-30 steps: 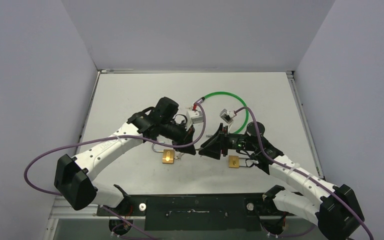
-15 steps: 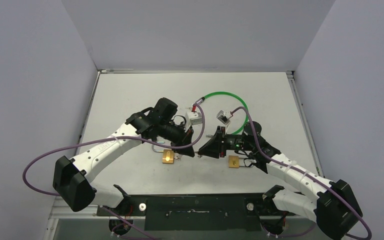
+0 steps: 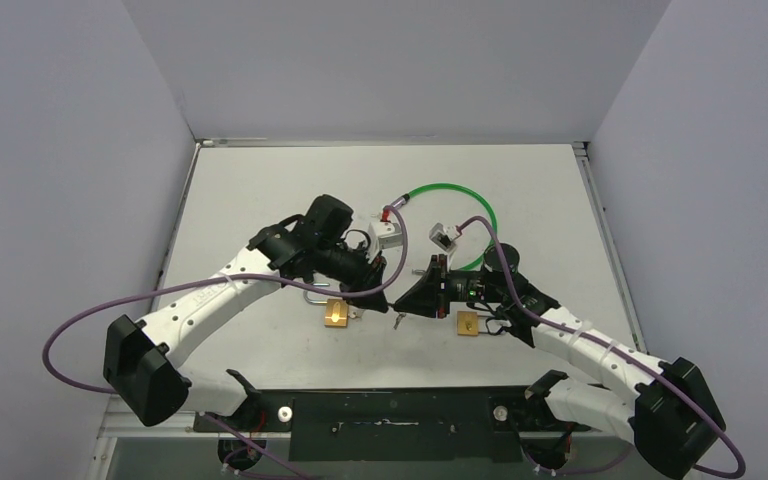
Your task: Unlock with the key
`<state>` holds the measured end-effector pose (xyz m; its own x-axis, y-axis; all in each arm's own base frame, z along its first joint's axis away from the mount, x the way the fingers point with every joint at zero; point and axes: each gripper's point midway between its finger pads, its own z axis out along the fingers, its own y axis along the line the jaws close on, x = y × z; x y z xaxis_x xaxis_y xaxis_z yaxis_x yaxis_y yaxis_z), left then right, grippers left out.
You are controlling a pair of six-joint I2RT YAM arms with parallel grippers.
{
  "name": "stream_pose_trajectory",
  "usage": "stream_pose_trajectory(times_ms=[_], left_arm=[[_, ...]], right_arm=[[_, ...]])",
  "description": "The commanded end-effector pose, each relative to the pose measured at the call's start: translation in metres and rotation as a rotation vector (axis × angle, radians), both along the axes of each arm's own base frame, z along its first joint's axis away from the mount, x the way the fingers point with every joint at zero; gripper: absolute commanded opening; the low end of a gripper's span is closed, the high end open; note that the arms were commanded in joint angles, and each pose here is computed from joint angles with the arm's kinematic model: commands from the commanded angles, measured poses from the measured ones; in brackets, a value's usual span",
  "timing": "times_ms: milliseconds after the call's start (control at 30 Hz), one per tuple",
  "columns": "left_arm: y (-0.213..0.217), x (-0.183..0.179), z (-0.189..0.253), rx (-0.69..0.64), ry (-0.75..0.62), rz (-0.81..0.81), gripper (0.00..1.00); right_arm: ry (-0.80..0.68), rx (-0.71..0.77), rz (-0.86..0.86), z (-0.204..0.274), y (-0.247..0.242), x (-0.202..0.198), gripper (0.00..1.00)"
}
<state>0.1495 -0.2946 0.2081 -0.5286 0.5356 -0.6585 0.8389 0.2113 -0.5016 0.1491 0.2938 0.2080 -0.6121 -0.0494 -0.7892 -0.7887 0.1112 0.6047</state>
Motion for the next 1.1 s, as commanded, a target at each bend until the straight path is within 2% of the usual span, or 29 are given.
stream_pose_trajectory(times_ms=[0, 100, 233, 400, 600, 667, 833, 1067], left_arm=[[0.003, 0.035, 0.031, -0.052, -0.158, 0.117, 0.25], [0.010, 0.056, 0.033, -0.025, -0.211, 0.225, 0.49], [0.015, 0.084, 0.029, 0.014, -0.300, 0.382, 0.61], [-0.026, 0.074, 0.021, -0.038, -0.354, 0.375, 0.67], [-0.098, 0.049, 0.033, -0.331, -0.243, 0.290, 0.69], [-0.119, 0.044, 0.030, -0.386, -0.209, 0.261, 0.69], [-0.175, 0.034, 0.008, -0.422, -0.128, 0.183, 0.69], [-0.235, 0.022, -0.055, -0.355, -0.003, 0.171, 0.68]], right_arm=[[-0.084, 0.017, -0.041, 0.020, 0.001, 0.008, 0.00], [-0.069, -0.041, -0.206, 0.010, -0.009, 0.036, 0.00], [0.013, -0.120, -0.523, -0.005, -0.049, 0.089, 0.00], [0.197, -0.262, -0.984, -0.036, -0.134, 0.136, 0.00], [0.385, -0.388, -1.371, -0.066, -0.219, 0.132, 0.00], [0.434, -0.412, -1.485, -0.076, -0.245, 0.127, 0.00], [0.552, -0.444, -1.599, -0.104, -0.275, 0.108, 0.00], [0.680, -0.447, -1.681, -0.132, -0.302, 0.089, 0.00]])
